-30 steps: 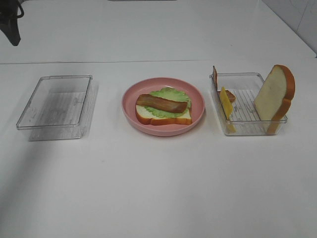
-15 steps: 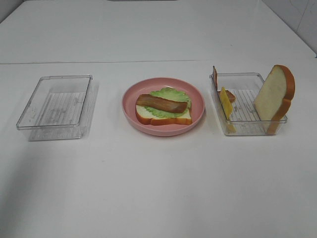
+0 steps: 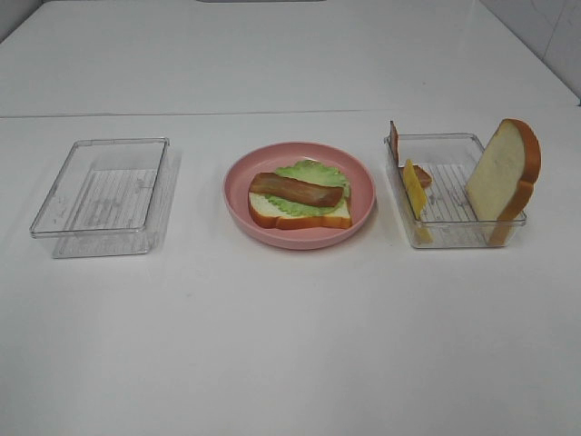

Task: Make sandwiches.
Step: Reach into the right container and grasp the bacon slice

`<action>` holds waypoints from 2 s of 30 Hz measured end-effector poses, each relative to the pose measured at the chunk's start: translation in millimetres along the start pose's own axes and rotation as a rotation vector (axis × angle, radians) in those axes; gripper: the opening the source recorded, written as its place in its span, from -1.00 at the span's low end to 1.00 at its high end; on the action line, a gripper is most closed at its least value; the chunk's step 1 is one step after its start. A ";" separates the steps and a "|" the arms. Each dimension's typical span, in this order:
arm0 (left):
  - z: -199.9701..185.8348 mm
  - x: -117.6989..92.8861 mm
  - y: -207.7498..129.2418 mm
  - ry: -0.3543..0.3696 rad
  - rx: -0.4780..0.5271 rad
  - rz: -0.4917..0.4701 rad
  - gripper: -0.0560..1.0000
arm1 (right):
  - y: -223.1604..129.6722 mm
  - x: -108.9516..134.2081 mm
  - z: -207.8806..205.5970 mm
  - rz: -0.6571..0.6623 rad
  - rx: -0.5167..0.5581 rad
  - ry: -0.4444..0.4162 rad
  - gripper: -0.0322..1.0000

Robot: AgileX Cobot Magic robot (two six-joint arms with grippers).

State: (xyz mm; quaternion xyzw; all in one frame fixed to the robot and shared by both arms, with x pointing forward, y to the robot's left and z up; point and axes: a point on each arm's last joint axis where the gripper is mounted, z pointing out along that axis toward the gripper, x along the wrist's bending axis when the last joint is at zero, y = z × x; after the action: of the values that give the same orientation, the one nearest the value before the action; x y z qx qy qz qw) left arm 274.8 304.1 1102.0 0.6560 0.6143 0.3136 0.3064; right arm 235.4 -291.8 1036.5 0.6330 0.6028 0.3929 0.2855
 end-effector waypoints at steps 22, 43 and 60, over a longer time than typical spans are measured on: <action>-6.1 -13.4 -65.6 -0.166 -0.177 -0.007 0.98 | 0.0 0.0 0.0 0.000 0.000 0.000 0.74; -5.6 -14.6 -63.8 -0.042 -0.193 -0.087 0.98 | 0.0 0.0 0.0 0.000 0.000 0.000 0.74; -5.5 -14.8 -63.7 -0.020 -0.193 -0.101 0.98 | 22.8 2.9 20.6 0.023 0.190 -0.011 0.74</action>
State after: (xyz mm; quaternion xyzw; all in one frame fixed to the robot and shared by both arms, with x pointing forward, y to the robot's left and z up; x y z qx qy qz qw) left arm 230.7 293.1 1054.7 0.5947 0.6105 0.3489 0.3897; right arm 264.9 -289.2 1045.1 0.6664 0.6283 0.3338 0.2229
